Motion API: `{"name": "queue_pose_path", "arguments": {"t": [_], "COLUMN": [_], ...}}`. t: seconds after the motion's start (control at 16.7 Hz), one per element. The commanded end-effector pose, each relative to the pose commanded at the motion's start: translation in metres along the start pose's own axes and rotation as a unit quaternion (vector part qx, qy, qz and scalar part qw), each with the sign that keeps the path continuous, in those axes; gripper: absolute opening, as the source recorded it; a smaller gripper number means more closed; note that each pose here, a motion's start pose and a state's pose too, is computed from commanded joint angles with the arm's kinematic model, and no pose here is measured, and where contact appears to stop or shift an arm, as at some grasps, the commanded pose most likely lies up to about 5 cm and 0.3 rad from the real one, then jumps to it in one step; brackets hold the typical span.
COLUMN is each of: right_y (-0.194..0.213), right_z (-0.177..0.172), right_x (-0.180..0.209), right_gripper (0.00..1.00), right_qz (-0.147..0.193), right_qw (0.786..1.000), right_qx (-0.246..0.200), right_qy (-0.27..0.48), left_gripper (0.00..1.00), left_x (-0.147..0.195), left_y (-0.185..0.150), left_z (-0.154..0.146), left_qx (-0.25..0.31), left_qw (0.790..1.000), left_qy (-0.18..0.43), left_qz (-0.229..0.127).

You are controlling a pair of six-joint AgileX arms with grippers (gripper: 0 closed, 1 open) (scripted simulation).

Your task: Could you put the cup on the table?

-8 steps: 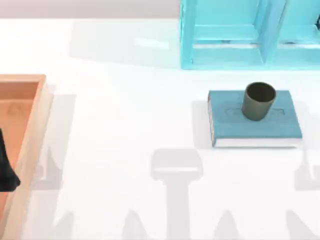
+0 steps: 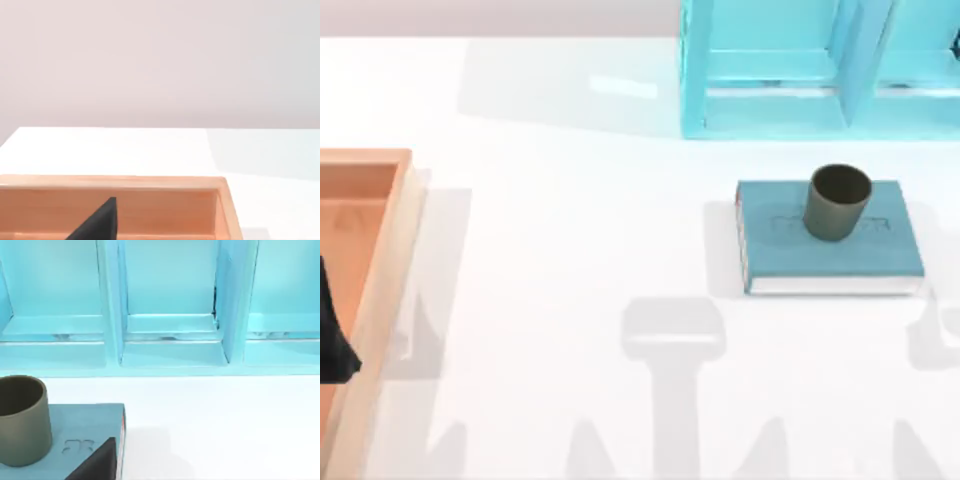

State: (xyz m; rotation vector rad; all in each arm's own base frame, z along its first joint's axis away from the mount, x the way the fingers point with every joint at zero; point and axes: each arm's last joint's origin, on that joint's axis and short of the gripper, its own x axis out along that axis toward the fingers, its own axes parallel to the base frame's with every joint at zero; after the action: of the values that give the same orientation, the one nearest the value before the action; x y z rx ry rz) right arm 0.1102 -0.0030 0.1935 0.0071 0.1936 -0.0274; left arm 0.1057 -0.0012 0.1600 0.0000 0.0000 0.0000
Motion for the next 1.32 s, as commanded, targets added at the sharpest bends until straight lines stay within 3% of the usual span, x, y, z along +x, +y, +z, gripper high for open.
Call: {"name": "queue_pose_path", "arguments": {"t": [0.36, 0.78, 1.02, 1.32], "right_y": [0.002, 0.027, 0.057, 0.103], "right_z": [0.09, 0.193, 0.204, 0.168], "right_x": [0.025, 0.119, 0.191, 0.261], "right_gripper": [1.0, 1.0, 1.0, 1.0], "right_qz": [-0.007, 0.01, 0.016, 0.01], "right_qw": [0.982, 0.926, 0.879, 0.808], "right_qx": [0.021, 0.054, 0.053, 0.021], "right_qy": [0.187, 0.374, 0.474, 0.589], "left_gripper": [1.0, 1.0, 1.0, 1.0], "left_x": [0.0, 0.0, 0.0, 0.0], "left_y": [0.0, 0.0, 0.0, 0.0], "left_z": [0.0, 0.0, 0.0, 0.0], "left_qx": [0.0, 0.0, 0.0, 0.0], "left_qw": [1.0, 1.0, 1.0, 1.0], "left_qy": [0.0, 0.0, 0.0, 0.0], "left_qz": [0.0, 0.0, 0.0, 0.0]}}
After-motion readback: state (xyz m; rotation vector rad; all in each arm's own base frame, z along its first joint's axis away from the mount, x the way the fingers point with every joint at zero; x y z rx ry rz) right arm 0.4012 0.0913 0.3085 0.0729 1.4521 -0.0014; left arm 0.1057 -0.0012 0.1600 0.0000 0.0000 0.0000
